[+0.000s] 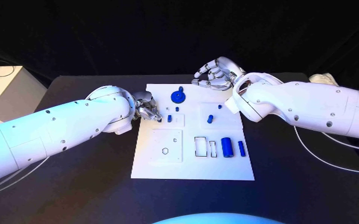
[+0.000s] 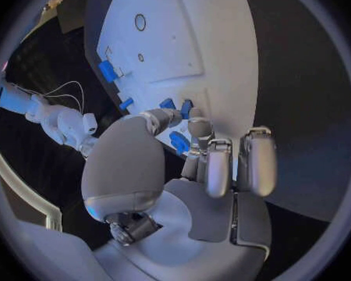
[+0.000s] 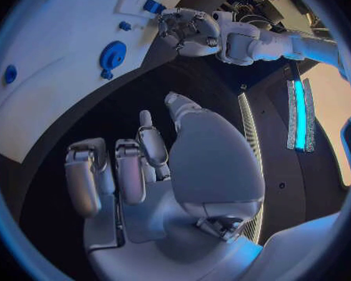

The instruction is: Assemble the parts on the task board

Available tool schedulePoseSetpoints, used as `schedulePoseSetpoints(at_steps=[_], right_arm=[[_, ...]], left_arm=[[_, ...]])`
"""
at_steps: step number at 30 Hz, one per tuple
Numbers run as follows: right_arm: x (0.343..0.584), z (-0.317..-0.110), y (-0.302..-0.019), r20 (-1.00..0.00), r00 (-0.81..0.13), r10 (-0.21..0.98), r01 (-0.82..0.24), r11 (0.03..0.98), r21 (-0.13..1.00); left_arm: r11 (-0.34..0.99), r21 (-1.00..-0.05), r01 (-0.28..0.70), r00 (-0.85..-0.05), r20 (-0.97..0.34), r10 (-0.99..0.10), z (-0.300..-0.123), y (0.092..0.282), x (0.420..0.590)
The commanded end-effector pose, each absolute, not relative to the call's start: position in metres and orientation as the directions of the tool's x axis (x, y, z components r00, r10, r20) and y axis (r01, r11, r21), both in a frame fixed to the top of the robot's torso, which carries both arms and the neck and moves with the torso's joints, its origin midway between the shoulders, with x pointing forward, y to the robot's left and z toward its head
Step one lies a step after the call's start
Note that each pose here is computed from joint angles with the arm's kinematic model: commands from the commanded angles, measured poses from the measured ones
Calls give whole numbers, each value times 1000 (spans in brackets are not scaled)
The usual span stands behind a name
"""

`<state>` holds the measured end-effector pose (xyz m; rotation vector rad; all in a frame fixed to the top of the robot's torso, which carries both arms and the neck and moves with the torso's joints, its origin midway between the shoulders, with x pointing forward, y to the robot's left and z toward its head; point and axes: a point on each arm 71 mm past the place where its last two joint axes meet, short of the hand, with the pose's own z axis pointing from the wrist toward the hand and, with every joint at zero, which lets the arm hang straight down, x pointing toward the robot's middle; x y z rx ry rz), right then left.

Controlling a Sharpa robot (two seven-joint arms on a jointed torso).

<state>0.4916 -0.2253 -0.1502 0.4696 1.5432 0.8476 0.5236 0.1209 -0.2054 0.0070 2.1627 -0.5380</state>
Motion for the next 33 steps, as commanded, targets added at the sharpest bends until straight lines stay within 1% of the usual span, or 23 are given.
schedulePoseSetpoints(at_steps=[1,15,33], right_arm=[[491,-150,-223,-673,-179,718,-193,645,739],[490,-150,-224,-673,-178,718,-193,645,739],[491,-150,-224,-674,-177,718,-194,645,739]], left_arm=[[907,-368,203,-632,-757,-166,-210,117,520],[908,-362,211,-646,-749,-148,-212,115,518],[915,-366,169,-626,-757,-187,-212,120,523]])
